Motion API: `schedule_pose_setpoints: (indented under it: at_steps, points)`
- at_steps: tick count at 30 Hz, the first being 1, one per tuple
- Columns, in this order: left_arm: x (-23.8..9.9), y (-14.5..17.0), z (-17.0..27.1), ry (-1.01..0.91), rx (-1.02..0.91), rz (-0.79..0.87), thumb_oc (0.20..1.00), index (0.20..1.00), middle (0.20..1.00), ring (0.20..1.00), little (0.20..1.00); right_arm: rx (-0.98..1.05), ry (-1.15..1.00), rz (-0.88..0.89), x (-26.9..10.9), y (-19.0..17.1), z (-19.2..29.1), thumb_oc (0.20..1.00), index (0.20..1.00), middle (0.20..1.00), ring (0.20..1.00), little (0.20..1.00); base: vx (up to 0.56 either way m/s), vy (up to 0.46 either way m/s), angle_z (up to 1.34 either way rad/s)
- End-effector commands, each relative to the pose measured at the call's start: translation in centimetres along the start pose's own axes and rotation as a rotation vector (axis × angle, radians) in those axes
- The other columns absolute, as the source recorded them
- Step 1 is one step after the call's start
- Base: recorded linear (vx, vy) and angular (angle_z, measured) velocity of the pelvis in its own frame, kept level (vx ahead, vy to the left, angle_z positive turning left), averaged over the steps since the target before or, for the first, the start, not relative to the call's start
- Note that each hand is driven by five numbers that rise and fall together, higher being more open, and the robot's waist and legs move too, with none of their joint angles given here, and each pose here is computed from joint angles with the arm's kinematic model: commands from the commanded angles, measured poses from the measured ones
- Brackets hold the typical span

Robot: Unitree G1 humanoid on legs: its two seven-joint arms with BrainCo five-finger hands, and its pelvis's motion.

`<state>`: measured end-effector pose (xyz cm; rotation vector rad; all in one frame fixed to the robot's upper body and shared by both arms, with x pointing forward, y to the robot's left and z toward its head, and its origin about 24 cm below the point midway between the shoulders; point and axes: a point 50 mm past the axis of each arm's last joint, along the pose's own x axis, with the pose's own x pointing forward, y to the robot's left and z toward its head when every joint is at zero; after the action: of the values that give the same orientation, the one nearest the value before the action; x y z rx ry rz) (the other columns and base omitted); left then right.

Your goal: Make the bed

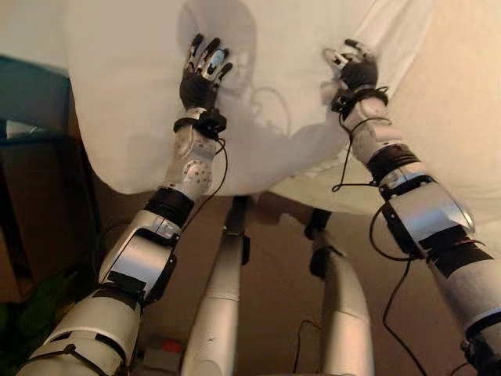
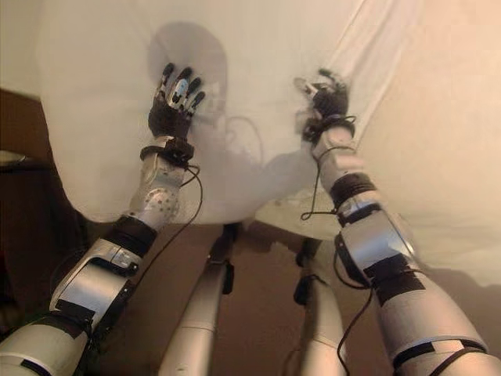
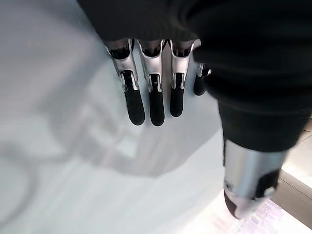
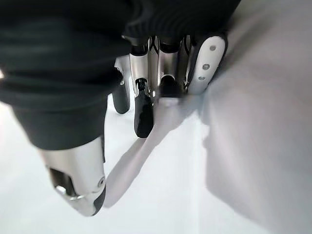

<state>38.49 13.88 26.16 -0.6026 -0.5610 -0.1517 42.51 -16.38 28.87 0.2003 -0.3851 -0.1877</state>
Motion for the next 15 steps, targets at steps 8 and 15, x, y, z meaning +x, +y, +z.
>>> schedule_pose_setpoints:
  at_steps: [8, 15]
  points:
    - [-0.2, 4.2, 1.6, -0.094, -0.060, 0.204, 1.000, 1.000, 1.000, 1.000, 1.000, -0.574, 0.547, 0.054, -7.1, -8.7, -14.7, 1.000, 1.000, 1.000, 1.000, 1.000, 0.01, 0.033, -0.07]
    - [-0.2, 5.2, 2.4, -0.119, -0.035, 0.228, 1.000, 1.000, 1.000, 1.000, 1.000, -0.922, 0.553, 0.167, -7.6, -9.3, -15.3, 1.000, 1.000, 1.000, 1.000, 1.000, -0.02, 0.012, -0.19]
